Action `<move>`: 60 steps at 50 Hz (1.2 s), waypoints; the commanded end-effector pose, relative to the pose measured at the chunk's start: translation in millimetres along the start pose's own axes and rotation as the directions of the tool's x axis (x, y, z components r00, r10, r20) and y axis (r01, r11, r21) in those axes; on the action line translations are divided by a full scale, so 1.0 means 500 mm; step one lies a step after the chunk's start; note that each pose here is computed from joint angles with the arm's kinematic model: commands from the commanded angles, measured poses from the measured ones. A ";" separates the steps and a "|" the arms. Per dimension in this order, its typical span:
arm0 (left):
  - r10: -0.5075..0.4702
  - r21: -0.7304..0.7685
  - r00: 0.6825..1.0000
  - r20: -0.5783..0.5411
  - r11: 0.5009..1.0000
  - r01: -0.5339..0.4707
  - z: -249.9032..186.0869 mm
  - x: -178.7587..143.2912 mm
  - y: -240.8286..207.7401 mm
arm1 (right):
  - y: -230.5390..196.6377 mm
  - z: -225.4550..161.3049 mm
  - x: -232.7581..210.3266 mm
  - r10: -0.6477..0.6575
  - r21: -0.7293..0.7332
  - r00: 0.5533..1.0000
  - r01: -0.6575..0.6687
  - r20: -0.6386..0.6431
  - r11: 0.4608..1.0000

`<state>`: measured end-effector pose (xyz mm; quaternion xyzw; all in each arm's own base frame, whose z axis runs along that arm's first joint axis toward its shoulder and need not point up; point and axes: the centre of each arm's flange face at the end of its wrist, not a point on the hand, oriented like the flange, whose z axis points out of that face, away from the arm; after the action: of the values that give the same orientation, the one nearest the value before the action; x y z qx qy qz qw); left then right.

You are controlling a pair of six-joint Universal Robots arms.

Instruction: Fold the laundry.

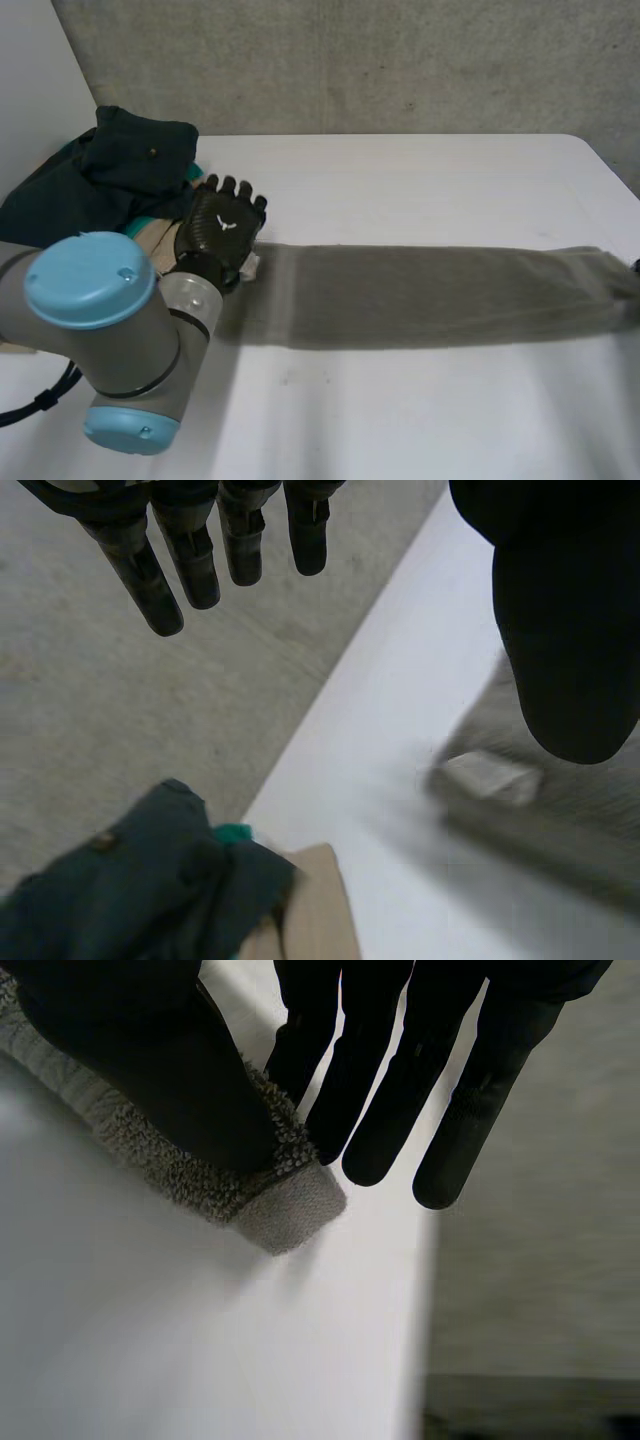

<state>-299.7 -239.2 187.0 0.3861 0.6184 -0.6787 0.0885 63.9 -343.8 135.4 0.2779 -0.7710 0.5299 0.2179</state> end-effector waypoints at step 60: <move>-0.089 0.043 0.996 -0.027 0.995 0.090 -0.021 0.012 -0.033 | -0.164 -0.134 -0.272 -0.079 0.197 0.920 0.002 0.383 0.980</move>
<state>-310.8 -225.7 196.2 0.3682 0.6198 -0.6917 0.0422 231.4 -255.7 125.0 0.4326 -0.7530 0.4944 -0.0372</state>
